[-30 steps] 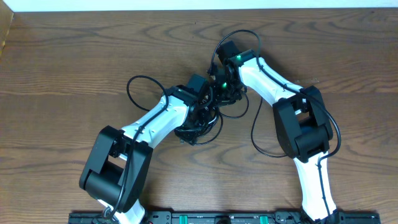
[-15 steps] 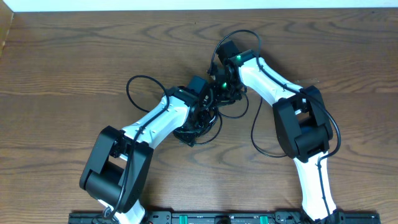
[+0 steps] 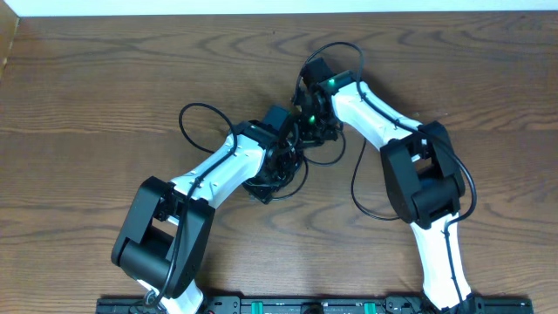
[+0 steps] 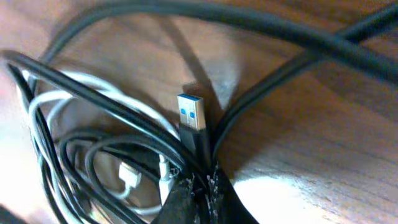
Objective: Untangle cables
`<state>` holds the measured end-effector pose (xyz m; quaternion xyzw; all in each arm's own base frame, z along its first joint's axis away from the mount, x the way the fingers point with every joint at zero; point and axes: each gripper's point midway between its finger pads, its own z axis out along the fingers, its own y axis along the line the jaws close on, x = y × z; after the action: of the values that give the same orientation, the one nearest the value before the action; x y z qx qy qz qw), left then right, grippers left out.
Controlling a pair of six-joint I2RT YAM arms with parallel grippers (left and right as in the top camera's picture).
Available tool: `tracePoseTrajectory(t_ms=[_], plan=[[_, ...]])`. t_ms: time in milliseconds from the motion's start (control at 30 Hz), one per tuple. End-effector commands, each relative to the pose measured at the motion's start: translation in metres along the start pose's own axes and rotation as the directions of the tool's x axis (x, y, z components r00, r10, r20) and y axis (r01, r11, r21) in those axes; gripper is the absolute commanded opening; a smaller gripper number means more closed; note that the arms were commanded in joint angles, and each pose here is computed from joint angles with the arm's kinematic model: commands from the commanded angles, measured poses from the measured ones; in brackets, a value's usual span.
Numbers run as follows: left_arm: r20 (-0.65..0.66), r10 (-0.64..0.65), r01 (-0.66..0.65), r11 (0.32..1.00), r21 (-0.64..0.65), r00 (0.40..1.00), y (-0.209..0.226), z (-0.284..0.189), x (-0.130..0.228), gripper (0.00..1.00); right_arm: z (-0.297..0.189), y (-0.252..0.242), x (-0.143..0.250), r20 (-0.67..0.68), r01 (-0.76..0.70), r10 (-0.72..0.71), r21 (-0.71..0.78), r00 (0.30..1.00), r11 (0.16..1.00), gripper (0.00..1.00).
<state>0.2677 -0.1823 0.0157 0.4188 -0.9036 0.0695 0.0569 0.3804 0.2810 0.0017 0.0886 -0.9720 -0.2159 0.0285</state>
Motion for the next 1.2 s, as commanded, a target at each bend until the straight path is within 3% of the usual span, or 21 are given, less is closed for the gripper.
tracePoseTrajectory(t_ms=[0,100,433,533,667,933,1167], plan=[[0.009,0.016,-0.016,1.000,-0.026,1.000,0.006,0.005,-0.003,0.61,0.013,-0.043,-0.009,0.079,-0.282,0.272,0.151,0.959,0.947,0.01],[0.009,0.016,-0.015,1.000,-0.025,1.000,0.006,0.005,-0.003,0.61,0.011,-0.048,-0.010,0.084,-0.374,0.365,0.133,0.927,0.918,0.01],[0.006,-0.063,0.063,0.998,0.000,0.998,0.007,0.000,-0.026,0.61,0.004,-0.047,-0.016,0.043,-0.408,0.407,0.024,0.912,0.913,0.01],[-0.047,-0.086,0.089,0.994,0.058,0.995,-0.004,-0.002,-0.029,0.61,0.004,-0.045,-0.013,0.022,-0.343,0.342,0.020,0.939,0.939,0.01],[-0.072,-0.088,0.098,0.982,0.163,0.994,-0.027,-0.006,-0.035,0.61,0.007,-0.042,-0.004,-0.002,-0.236,0.236,0.048,0.972,0.971,0.17],[-0.080,-0.167,0.179,0.967,0.182,0.983,-0.033,-0.007,-0.037,0.60,0.010,-0.045,-0.003,0.016,-0.208,0.208,0.113,0.978,0.972,0.17],[0.000,-0.216,0.214,0.966,0.143,0.976,-0.027,0.003,-0.043,0.55,0.012,-0.040,-0.001,0.013,-0.195,0.195,0.114,0.981,0.974,0.17]])
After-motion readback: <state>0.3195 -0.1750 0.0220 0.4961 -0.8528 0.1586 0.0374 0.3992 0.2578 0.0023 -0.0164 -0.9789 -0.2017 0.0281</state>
